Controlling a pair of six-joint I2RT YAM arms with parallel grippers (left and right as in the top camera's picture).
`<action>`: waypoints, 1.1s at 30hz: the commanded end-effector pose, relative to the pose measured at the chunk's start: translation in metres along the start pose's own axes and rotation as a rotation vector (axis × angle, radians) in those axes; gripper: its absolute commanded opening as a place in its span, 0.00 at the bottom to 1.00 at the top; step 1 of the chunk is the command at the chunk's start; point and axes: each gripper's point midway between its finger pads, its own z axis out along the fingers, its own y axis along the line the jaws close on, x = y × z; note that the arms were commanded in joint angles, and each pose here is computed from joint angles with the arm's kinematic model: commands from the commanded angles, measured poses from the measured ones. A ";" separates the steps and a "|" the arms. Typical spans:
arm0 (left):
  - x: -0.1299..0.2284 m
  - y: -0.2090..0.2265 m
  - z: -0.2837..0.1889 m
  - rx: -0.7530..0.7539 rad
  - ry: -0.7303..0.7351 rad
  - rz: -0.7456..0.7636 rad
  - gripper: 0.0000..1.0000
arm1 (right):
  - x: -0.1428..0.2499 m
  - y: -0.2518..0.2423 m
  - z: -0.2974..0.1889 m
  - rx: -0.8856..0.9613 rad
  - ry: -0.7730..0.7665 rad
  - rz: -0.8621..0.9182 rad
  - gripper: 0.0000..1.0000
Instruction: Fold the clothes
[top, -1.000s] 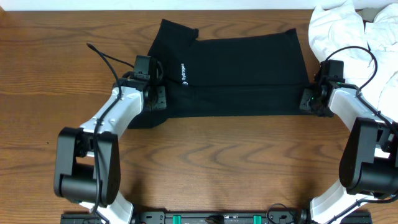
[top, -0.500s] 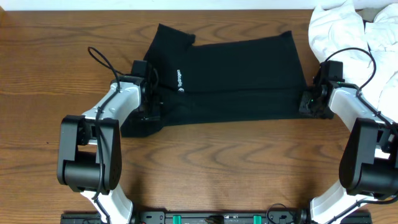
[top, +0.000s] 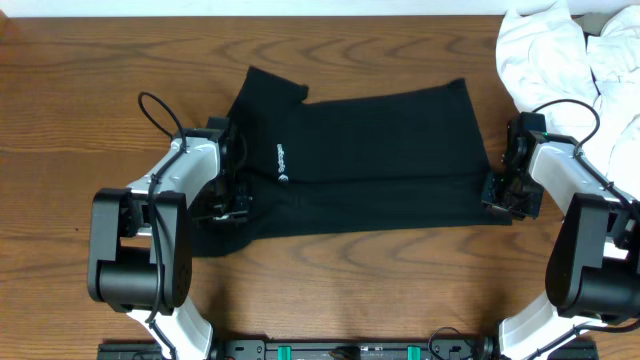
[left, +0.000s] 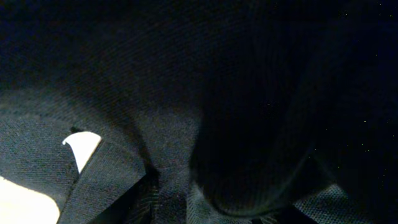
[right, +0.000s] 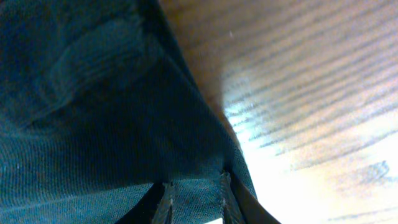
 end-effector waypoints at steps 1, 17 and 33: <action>0.040 0.019 0.036 -0.087 0.169 -0.002 0.46 | 0.029 -0.014 0.021 0.077 0.095 0.033 0.24; 0.029 0.017 0.021 -0.061 0.068 -0.013 0.47 | 0.033 -0.014 0.025 0.067 0.093 0.046 0.23; 0.016 0.017 -0.133 0.120 -0.542 -0.043 0.75 | -0.028 -0.010 -0.165 -0.146 -0.483 0.062 0.63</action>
